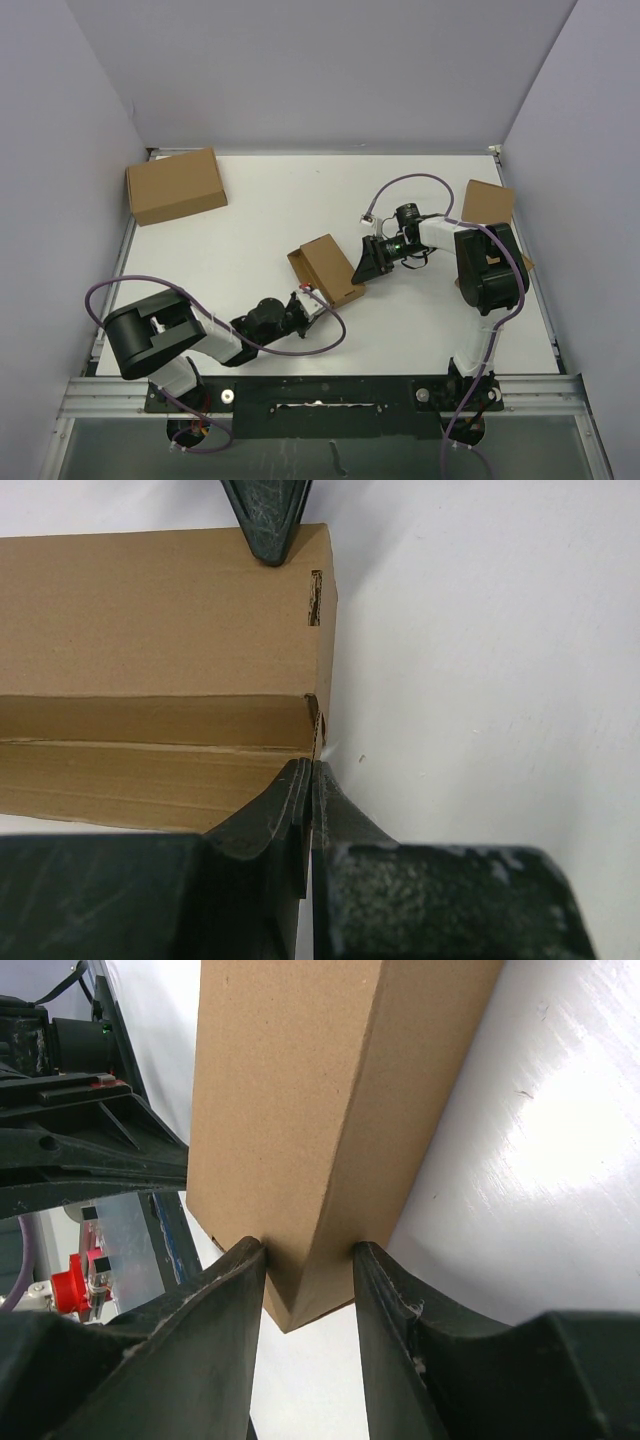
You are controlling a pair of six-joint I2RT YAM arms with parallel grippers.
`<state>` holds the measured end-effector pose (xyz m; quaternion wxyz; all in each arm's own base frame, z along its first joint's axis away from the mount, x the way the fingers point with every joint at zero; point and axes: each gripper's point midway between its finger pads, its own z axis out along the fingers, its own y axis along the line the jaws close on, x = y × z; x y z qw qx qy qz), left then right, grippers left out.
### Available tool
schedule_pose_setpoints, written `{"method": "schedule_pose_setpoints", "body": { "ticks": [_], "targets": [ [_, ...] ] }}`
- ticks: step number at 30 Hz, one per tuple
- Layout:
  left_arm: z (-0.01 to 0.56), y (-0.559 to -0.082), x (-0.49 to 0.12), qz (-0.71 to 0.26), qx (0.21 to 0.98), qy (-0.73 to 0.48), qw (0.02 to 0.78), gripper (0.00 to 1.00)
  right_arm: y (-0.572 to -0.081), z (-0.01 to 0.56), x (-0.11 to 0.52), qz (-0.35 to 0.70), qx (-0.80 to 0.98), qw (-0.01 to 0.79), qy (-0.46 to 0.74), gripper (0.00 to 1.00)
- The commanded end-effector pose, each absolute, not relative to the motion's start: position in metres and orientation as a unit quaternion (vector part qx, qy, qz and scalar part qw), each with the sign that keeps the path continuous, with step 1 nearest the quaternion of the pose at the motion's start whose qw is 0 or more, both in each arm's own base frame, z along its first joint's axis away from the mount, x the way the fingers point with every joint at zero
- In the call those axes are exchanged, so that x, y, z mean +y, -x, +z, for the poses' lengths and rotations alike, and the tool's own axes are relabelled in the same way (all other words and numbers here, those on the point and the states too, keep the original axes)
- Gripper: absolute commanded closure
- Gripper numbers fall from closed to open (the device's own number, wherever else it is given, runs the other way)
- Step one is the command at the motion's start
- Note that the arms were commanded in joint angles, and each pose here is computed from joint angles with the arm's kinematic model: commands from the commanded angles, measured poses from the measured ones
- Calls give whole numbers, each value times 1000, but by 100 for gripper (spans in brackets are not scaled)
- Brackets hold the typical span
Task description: Fold the paper box
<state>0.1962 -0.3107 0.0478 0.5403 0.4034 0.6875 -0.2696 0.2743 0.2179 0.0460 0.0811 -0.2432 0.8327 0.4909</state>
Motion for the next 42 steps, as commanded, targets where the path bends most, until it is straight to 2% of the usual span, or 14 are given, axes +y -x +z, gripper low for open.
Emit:
{"method": "schedule_pose_setpoints", "body": {
  "ticks": [1,42],
  "targets": [
    [50,-201,-308,-275,688,-386,550,100,-287,15,201,429,863,88,253,63],
    [49,-206,-310,-284,703,-366,539,100,-287,15,201,430,862,87,254,62]
  ]
}}
